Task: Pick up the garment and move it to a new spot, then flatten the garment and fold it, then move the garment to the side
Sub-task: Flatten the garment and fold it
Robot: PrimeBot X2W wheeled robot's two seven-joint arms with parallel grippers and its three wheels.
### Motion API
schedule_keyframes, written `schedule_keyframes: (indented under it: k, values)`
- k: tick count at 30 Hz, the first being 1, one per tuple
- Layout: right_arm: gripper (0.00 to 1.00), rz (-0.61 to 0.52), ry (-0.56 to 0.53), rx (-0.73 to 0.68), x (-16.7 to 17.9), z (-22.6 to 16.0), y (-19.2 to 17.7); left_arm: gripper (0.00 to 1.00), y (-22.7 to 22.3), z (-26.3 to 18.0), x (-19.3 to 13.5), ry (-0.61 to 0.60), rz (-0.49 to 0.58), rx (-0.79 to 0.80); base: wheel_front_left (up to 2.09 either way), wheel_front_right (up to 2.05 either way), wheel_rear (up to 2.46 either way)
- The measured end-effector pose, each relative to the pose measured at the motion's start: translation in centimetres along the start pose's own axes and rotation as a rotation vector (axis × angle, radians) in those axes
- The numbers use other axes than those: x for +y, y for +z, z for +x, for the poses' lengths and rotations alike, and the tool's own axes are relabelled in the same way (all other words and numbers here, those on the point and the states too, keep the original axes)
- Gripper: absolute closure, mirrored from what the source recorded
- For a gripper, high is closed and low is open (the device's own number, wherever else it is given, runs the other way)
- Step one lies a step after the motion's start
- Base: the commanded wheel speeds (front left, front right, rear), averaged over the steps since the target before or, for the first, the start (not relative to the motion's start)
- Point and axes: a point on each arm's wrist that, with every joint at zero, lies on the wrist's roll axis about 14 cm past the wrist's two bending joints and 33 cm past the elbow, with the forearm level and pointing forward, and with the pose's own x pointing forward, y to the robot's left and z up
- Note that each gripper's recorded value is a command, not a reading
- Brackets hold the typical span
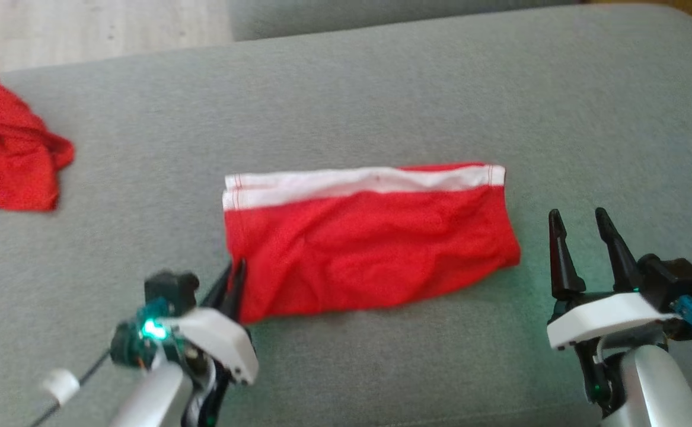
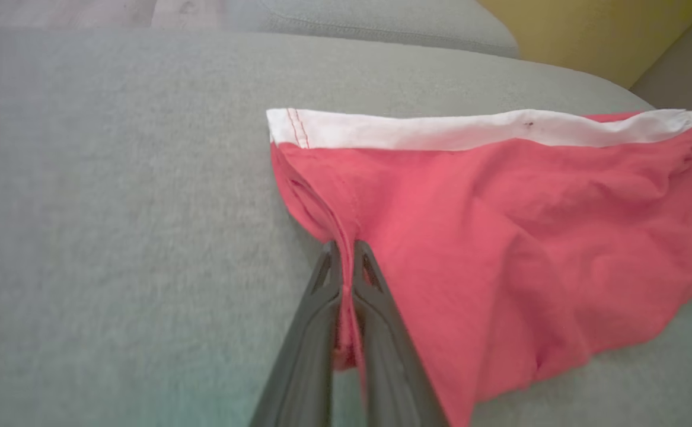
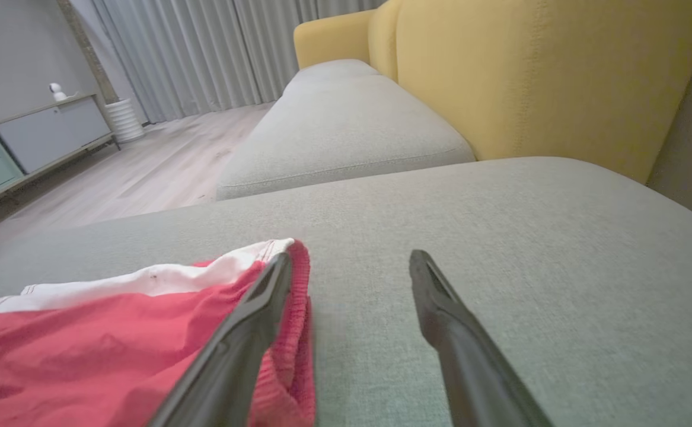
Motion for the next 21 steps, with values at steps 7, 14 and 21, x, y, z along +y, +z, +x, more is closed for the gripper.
schedule_keyframes:
  k: [7,14,21]
  values:
    - [0.00,-0.010,0.032,-0.012,1.1,0.4,0.6,1.00,-1.7,-1.8,0.0,0.042,-0.060,0.013,0.00,0.00,0.00]
    - [0.00,-0.010,0.026,-0.016,0.9,0.1,0.9,0.00,-0.5,-1.7,0.1,0.067,-0.066,-0.060,0.00,0.00,0.00]
    - [0.00,-0.016,0.001,-0.013,0.1,-0.8,0.9,0.00,3.2,-2.7,0.4,0.092,-0.019,-0.242,0.00,0.00,0.00]
